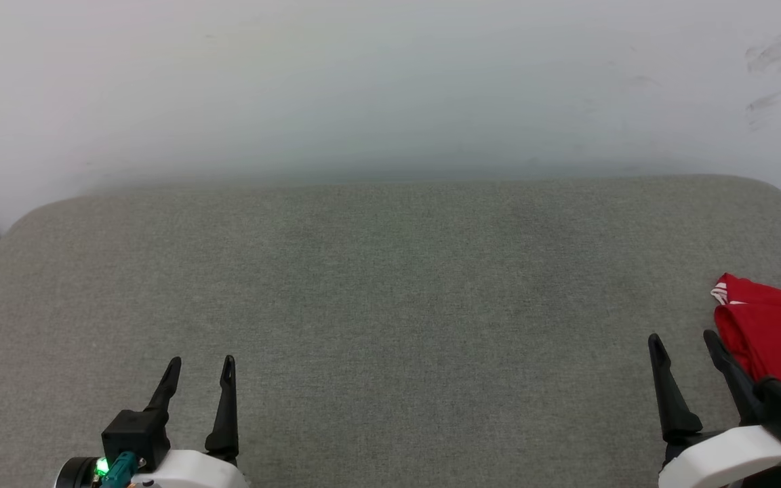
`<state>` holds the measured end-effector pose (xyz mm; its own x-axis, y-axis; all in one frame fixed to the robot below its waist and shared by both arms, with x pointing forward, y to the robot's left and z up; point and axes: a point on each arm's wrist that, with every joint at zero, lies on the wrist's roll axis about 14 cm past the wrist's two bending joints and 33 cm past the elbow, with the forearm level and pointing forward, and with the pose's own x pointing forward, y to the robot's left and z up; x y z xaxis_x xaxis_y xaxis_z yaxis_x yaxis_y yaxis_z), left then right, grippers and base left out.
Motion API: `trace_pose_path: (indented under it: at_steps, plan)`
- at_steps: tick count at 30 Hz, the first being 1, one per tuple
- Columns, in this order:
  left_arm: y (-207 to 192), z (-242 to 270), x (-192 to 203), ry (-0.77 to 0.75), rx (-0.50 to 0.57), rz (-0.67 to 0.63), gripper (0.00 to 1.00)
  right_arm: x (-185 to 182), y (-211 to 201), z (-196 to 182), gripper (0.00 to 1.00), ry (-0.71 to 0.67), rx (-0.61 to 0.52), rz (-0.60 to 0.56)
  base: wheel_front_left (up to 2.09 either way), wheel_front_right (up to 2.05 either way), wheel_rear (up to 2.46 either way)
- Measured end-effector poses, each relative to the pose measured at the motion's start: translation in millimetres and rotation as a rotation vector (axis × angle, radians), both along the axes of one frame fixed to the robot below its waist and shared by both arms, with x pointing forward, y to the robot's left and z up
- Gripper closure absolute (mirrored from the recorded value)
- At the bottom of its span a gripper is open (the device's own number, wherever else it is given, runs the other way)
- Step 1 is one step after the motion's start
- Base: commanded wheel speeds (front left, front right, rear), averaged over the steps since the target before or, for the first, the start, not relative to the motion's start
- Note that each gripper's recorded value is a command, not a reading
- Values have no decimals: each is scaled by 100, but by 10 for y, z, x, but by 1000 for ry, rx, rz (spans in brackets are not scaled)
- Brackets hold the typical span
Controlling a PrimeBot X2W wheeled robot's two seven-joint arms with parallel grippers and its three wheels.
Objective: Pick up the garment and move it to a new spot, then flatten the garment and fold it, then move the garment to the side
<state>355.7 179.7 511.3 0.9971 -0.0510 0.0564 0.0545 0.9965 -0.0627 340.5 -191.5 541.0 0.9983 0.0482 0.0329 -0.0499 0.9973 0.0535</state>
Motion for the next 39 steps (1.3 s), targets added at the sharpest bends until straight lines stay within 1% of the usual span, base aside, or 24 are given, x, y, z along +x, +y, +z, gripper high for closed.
trace_pose_path:
  at_steps: [2, 3, 6, 8, 24, 39]
  plan:
    - [1, -4, 0, 1, -1, 1, 0, 4, 4, -3, 0, 1, 1, 1, 0, 0, 0]
    - [2, -15, -1, 5, -1, 1, 100, 4, 3, -11, 100, 3, 2, 0, 0, 0, 0]
    - [-17, -157, -53, 49, -9, 5, 100, -11, 6, -126, 100, 38, 7, 0, 0, 0, 0]
    - [-22, -238, -84, 81, -33, 11, 100, -13, 5, -176, 100, 54, 30, 0, 0, 0, 0]
    - [67, -323, -9, 167, -332, 61, 100, 34, -20, -286, 100, 89, 337, -6, 0, 0, 0]
    - [103, -334, 62, 202, -575, 79, 100, 117, -33, -306, 100, 93, 581, -9, 0, 0, 0]
